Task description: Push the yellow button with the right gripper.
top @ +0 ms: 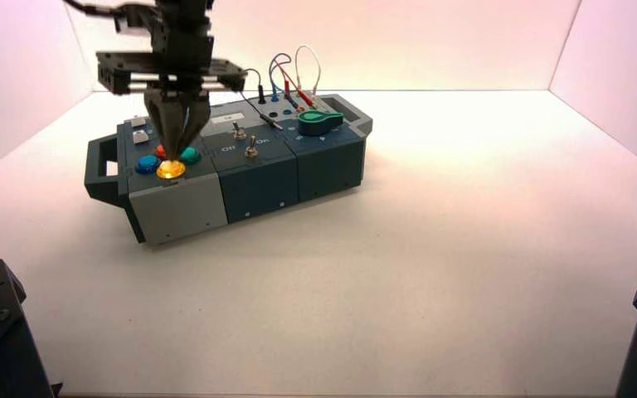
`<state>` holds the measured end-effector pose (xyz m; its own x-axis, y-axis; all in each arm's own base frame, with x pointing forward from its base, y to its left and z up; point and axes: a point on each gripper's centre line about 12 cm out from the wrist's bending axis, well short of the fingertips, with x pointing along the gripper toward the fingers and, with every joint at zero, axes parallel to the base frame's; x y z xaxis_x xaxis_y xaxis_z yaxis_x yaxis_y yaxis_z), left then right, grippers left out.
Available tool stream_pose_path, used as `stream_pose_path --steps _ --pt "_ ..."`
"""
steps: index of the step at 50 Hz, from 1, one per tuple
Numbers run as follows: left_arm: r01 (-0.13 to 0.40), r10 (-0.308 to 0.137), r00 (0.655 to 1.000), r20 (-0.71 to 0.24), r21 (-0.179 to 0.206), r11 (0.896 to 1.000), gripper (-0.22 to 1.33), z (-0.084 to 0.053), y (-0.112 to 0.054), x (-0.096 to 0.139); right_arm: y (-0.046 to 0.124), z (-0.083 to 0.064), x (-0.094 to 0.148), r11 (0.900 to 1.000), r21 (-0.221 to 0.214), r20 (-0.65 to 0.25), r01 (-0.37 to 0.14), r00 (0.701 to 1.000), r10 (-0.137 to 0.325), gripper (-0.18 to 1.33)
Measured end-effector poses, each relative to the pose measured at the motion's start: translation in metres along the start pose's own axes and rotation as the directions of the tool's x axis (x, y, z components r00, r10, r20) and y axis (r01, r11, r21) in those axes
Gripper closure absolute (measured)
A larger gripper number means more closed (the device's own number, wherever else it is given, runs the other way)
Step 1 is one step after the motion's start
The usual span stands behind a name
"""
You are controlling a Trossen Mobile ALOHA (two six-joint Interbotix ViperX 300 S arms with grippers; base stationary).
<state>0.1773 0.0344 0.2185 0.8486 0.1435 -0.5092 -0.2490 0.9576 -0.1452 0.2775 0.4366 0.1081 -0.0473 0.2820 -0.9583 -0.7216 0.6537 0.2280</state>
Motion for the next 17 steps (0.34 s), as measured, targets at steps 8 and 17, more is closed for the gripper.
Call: stream_pose_path --steps 8,17 --pt "0.0 0.0 1.0 0.005 0.003 1.0 1.28 0.001 0.0 0.0 0.003 0.007 -0.018 0.9998 -0.019 0.048 0.01 0.999 -0.009 1.28" --pt "0.0 0.0 1.0 0.002 0.003 1.0 1.27 0.001 0.0 0.0 0.005 0.009 -0.025 0.9997 -0.023 0.064 0.008 0.998 -0.007 1.28"
